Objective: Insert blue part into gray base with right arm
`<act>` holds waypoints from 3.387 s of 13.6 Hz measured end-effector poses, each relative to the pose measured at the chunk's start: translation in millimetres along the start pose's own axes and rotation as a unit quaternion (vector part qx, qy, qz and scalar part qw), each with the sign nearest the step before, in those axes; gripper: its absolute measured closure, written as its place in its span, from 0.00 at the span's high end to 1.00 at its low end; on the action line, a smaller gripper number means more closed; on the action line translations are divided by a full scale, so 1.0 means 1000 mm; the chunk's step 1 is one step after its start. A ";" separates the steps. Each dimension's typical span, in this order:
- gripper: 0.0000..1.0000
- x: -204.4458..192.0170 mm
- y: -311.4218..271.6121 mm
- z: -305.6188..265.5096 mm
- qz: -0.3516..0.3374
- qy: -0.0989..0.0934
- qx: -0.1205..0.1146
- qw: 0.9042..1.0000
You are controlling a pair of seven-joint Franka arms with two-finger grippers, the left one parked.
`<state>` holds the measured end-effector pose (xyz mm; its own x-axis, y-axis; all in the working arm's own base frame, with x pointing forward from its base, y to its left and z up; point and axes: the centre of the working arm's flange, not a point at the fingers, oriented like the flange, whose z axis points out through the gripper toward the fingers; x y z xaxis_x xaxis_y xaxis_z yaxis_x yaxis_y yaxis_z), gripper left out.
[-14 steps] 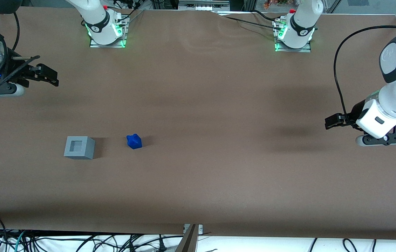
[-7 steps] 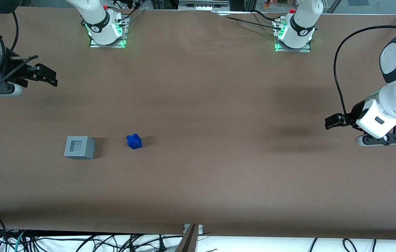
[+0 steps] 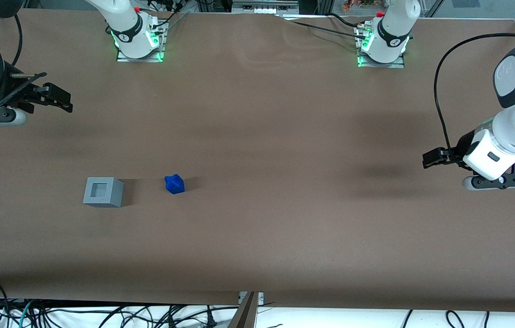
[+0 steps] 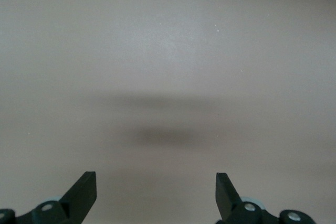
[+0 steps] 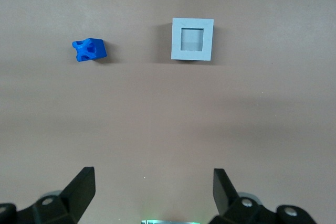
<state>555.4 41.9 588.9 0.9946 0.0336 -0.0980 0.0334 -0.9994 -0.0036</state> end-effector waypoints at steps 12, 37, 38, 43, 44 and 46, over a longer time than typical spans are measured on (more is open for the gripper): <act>1.00 0.030 -0.052 0.047 -0.036 0.006 0.026 0.999; 0.52 0.112 -0.170 0.349 -0.078 0.059 0.031 0.995; 0.50 0.112 -0.169 0.348 -0.078 0.060 0.031 0.995; 0.50 0.128 -0.130 0.293 -0.052 0.031 0.013 0.998; 0.50 0.133 -0.111 0.268 -0.042 0.023 0.006 0.999; 0.50 0.139 -0.065 0.223 -0.027 0.016 -0.007 0.999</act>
<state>670.0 111.9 353.2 0.9939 0.0876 -0.0670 0.0882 -0.9961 0.0068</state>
